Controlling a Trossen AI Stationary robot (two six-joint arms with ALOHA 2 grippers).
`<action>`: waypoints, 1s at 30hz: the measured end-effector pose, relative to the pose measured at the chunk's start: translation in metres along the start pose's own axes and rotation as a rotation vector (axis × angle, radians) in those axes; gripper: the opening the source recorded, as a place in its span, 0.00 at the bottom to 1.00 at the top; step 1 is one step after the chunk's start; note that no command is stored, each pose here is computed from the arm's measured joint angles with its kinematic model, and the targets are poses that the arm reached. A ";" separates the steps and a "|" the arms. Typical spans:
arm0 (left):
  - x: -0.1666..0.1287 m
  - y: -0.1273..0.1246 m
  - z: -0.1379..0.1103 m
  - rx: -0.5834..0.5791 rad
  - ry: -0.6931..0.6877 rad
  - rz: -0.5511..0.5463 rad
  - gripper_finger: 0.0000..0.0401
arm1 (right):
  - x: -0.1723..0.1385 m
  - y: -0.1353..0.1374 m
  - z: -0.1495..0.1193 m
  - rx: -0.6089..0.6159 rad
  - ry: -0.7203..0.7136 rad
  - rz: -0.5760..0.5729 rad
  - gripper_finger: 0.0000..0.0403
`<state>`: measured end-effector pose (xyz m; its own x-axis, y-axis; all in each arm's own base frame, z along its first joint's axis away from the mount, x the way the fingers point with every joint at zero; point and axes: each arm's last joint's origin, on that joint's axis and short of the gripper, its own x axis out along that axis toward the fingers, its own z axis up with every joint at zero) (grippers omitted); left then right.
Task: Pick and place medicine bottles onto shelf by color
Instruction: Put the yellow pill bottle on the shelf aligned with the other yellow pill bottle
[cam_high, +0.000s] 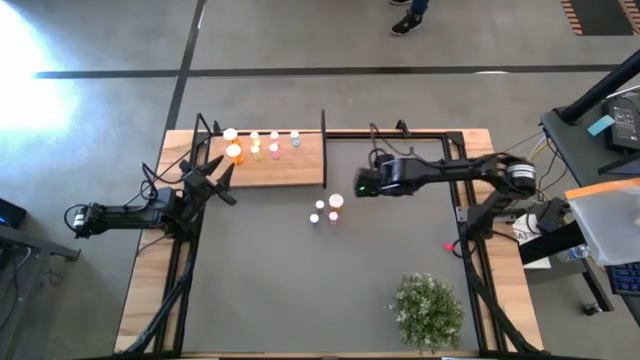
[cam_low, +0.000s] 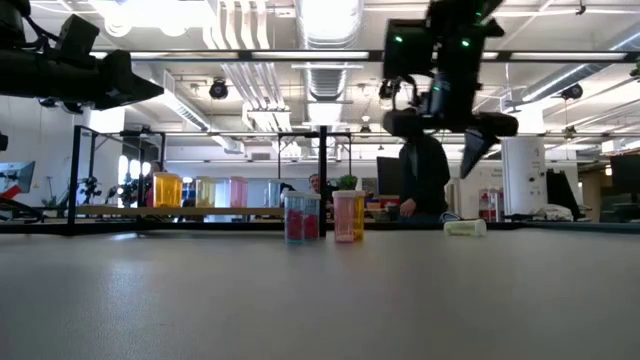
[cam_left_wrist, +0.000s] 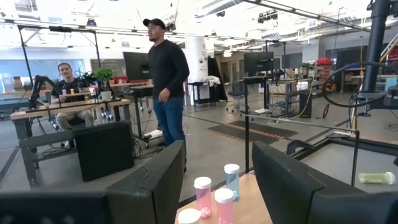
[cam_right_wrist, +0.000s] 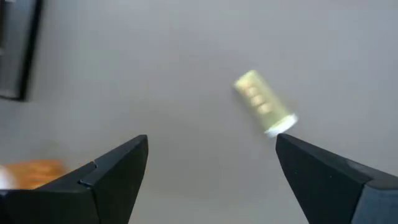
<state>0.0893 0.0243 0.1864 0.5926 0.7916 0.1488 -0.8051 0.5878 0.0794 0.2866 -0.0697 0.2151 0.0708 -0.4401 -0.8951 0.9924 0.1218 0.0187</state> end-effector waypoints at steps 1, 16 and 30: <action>0.000 0.000 0.000 0.000 0.000 0.000 0.43 | 0.003 -0.008 0.001 -0.021 -0.003 -0.001 0.85; 0.000 0.000 0.000 0.000 0.000 0.000 0.43 | 0.072 -0.066 0.027 -0.185 0.060 0.013 0.77; 0.000 0.000 0.000 0.000 0.000 0.000 0.43 | 0.098 -0.055 0.026 -0.275 0.114 0.016 0.67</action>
<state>0.0893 0.0243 0.1865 0.5924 0.7918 0.1489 -0.8053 0.5876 0.0793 0.2416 -0.1423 0.1378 0.0593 -0.3352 -0.9403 0.9255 0.3715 -0.0740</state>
